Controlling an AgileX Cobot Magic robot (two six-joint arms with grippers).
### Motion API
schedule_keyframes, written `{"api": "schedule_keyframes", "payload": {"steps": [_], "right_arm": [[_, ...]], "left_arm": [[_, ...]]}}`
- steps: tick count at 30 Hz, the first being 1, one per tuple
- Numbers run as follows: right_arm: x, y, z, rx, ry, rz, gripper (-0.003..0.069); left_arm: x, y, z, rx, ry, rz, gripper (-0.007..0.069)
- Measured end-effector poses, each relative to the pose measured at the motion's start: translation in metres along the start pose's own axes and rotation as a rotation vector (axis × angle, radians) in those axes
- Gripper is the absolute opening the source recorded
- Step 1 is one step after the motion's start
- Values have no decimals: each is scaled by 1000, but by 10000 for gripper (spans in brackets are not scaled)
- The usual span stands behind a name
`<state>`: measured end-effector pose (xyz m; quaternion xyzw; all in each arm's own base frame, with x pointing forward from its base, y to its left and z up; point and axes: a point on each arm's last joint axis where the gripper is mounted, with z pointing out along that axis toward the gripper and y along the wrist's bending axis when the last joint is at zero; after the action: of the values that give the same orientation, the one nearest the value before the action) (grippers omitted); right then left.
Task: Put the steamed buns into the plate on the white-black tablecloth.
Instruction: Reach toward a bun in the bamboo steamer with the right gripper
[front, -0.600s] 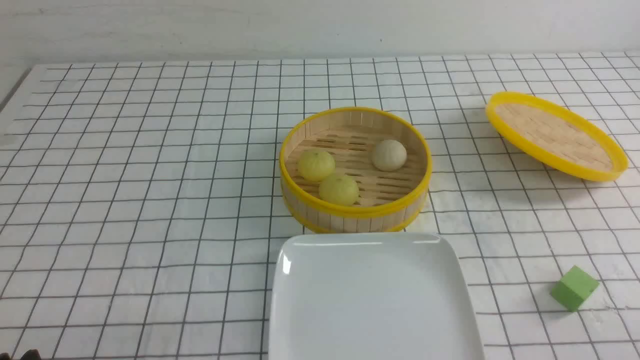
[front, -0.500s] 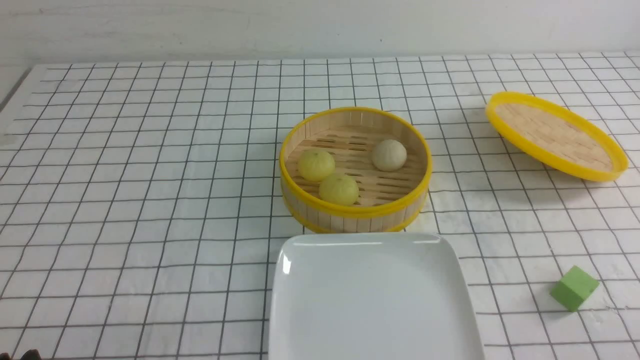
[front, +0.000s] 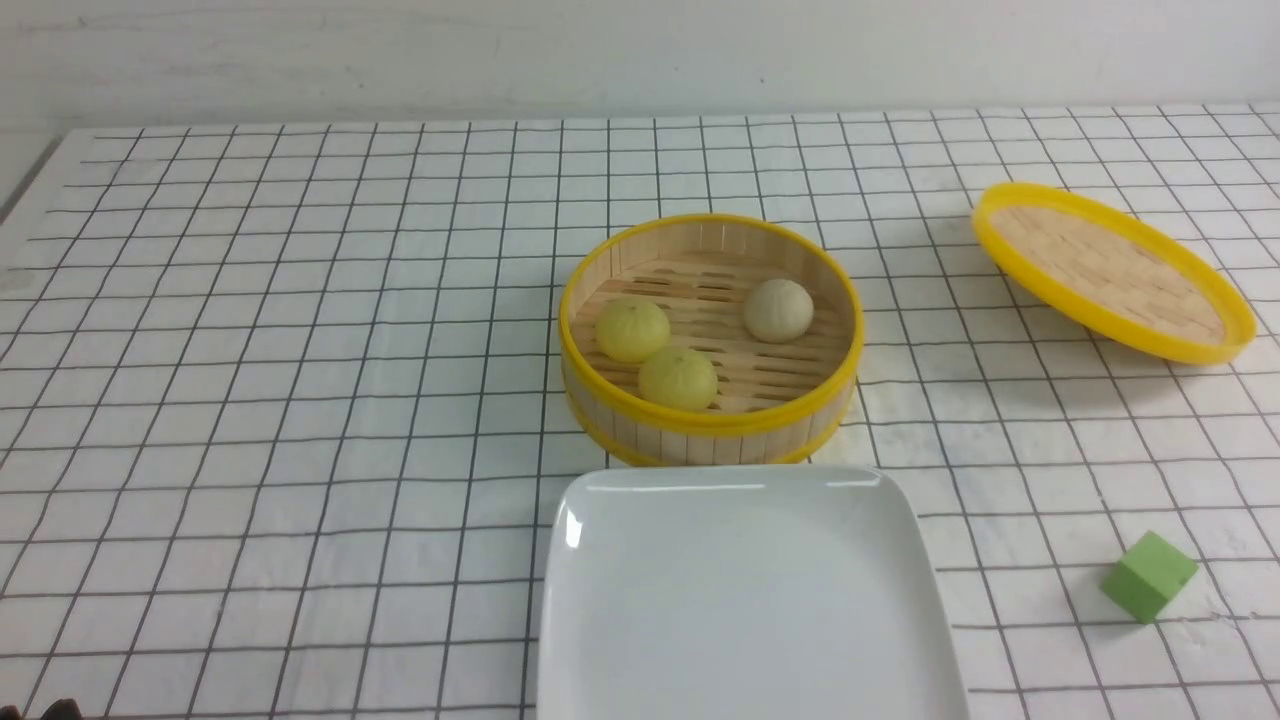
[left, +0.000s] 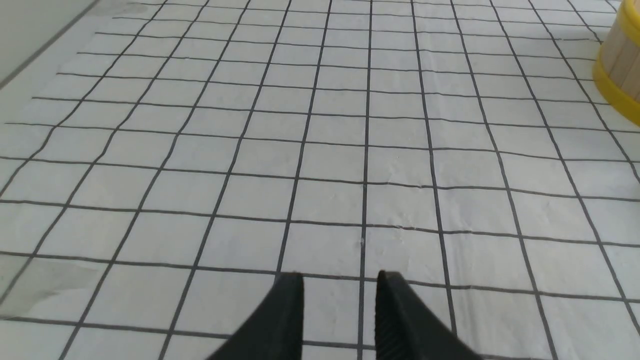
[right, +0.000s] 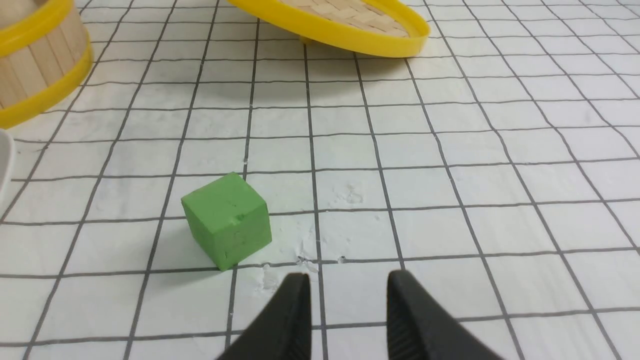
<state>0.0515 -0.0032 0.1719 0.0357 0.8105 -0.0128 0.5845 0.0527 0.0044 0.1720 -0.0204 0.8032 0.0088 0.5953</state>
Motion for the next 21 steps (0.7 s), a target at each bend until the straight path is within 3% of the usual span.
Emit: {"api": "schedule_keyframes", "payload": {"steps": [21], "right_arm": [[0,0,0,0,0,-8,240]], "left_arm": [[0,1,0,-8,-1,21,240]]}}
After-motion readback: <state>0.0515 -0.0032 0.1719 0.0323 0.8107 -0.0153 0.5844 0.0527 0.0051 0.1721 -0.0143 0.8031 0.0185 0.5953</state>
